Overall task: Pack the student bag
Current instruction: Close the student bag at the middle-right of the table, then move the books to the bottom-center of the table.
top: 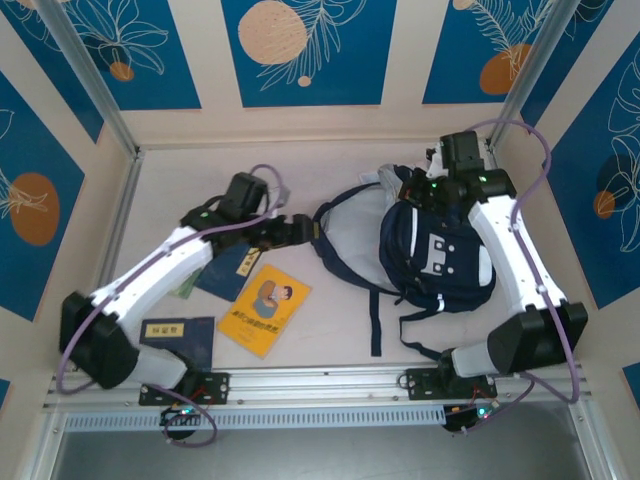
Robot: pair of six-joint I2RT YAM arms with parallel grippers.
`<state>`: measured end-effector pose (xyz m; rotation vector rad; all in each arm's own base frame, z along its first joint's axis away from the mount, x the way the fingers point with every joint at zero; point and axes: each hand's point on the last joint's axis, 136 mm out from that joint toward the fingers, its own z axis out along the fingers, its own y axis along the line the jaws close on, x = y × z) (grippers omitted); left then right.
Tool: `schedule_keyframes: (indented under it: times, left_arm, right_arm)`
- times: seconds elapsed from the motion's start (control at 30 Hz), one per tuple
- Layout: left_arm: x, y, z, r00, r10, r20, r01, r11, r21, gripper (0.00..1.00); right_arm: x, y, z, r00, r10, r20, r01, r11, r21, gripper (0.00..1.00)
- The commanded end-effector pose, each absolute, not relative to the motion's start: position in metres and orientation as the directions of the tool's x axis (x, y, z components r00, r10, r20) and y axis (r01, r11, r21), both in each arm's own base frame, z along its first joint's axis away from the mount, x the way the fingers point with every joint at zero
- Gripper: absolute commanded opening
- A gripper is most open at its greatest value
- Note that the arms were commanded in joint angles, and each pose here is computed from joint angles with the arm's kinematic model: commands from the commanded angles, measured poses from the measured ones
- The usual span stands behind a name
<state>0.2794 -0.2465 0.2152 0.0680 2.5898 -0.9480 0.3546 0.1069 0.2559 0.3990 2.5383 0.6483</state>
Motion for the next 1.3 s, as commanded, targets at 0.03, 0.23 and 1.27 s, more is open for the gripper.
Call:
schedule_keyframes:
  times: [0.03, 0.23, 1.27]
  left_arm:
    - [0.247, -0.140, 0.177, -0.912, -0.257, -0.318, -0.142, 0.928, -0.344, 0.90]
    - [0.193, -0.076, 0.124, -0.874, -0.444, -0.197, -0.420, 0.895, -0.150, 0.92]
    - [0.234, -0.155, 0.023, -0.954, -0.289, -0.078, -0.230, 0.874, -0.428, 0.91]
  right_arm:
    - [0.372, 0.074, 0.243, -0.807, 0.346, -0.478, 0.280, 0.938, 0.205, 0.40]
    - [0.373, 0.106, 0.247, -0.825, 0.087, -0.559, 0.134, 0.990, -0.043, 0.66]
    - [0.225, 0.212, 0.209, -0.941, 0.055, -0.333, -0.157, 0.803, 0.575, 0.64]
